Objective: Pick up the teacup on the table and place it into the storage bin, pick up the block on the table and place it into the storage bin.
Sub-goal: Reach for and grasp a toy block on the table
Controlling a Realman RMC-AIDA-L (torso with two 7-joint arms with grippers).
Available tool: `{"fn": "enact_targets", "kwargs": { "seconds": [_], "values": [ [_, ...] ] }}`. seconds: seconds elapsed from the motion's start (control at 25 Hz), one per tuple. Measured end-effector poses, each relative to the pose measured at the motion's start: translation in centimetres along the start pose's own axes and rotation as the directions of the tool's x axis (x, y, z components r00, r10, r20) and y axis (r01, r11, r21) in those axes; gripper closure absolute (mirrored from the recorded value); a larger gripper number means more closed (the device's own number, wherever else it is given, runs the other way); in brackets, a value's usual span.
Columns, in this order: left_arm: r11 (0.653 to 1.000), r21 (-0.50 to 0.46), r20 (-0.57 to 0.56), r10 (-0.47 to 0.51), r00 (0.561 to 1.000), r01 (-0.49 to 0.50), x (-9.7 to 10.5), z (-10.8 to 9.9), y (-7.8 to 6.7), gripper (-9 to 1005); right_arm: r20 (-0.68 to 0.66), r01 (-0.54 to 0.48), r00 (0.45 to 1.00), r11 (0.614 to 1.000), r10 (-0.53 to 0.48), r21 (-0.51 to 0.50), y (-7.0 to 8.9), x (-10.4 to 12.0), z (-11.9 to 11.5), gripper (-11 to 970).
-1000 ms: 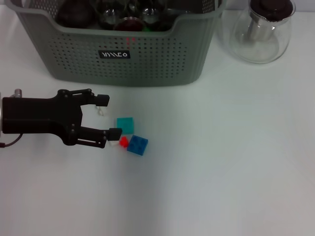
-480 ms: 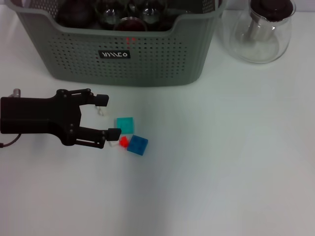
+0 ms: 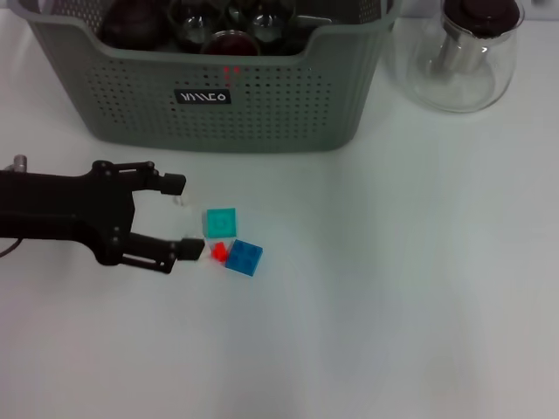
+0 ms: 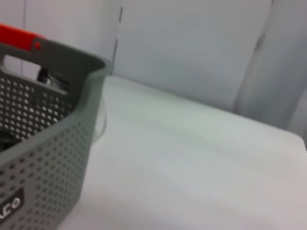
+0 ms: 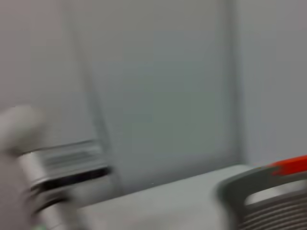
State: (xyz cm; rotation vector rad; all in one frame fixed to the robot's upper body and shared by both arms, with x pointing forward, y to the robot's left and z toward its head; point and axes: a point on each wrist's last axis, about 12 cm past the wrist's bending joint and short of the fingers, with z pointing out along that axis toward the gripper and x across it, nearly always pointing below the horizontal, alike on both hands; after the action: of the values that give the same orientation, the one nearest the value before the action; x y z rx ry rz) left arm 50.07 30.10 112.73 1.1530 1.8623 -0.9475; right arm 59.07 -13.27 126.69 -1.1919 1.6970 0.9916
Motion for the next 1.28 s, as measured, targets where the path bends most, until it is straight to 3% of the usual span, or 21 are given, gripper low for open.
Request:
{"fn": "enact_targets", "kwargs": {
  "seconds": [0.16, 0.2, 0.36, 0.6, 0.8, 1.04, 1.28],
  "values": [
    [0.997, 0.033, -0.09, 0.078, 0.993, -0.075, -1.7, -0.1, -0.3, 53, -0.074, -0.07, 0.995, 0.989, 0.061, -0.131, 0.8, 3.5, -1.2, 182],
    [0.992, 0.048, -0.155, 0.125, 0.98, -0.118, -2.9, 0.2, -0.3, 53, -0.095, -0.096, 0.992, 0.985, 0.082, -0.146, 0.8, 4.2, -1.5, 182],
    [0.981, 0.086, -0.263, 0.191, 0.946, -0.175, -4.5, 1.5, -0.3, 53, -0.128, -0.202, 0.975, 0.967, 0.183, -0.153, 0.3, 6.5, -2.9, 182],
    [0.94, 0.201, -0.473, 0.341, 0.813, -0.277, -7.7, 6.7, -0.1, 53, -0.249, -0.333, 0.92, 0.938, 0.301, -0.094, -1.1, 10.1, -4.5, 182],
    [0.9, 0.245, -0.581, 0.433, 0.689, -0.359, -9.3, 10.7, -0.6, 54, -0.324, -0.368, 0.88, 0.93, 0.348, 0.0, -1.9, 11.8, -5.3, 181],
    [0.846, 0.314, -0.628, 0.526, 0.573, -0.432, -10.1, 14.1, -1.5, 54, -0.349, -0.375, 0.864, 0.926, 0.362, 0.033, -2.2, 12.6, -5.5, 181],
    [0.824, 0.341, -0.671, 0.55, 0.497, -0.451, -10.3, 16.4, -1.1, 98, -0.351, -0.392, 0.856, 0.919, 0.38, 0.04, -2.6, 13.5, -5.4, 181]
  ]
}}
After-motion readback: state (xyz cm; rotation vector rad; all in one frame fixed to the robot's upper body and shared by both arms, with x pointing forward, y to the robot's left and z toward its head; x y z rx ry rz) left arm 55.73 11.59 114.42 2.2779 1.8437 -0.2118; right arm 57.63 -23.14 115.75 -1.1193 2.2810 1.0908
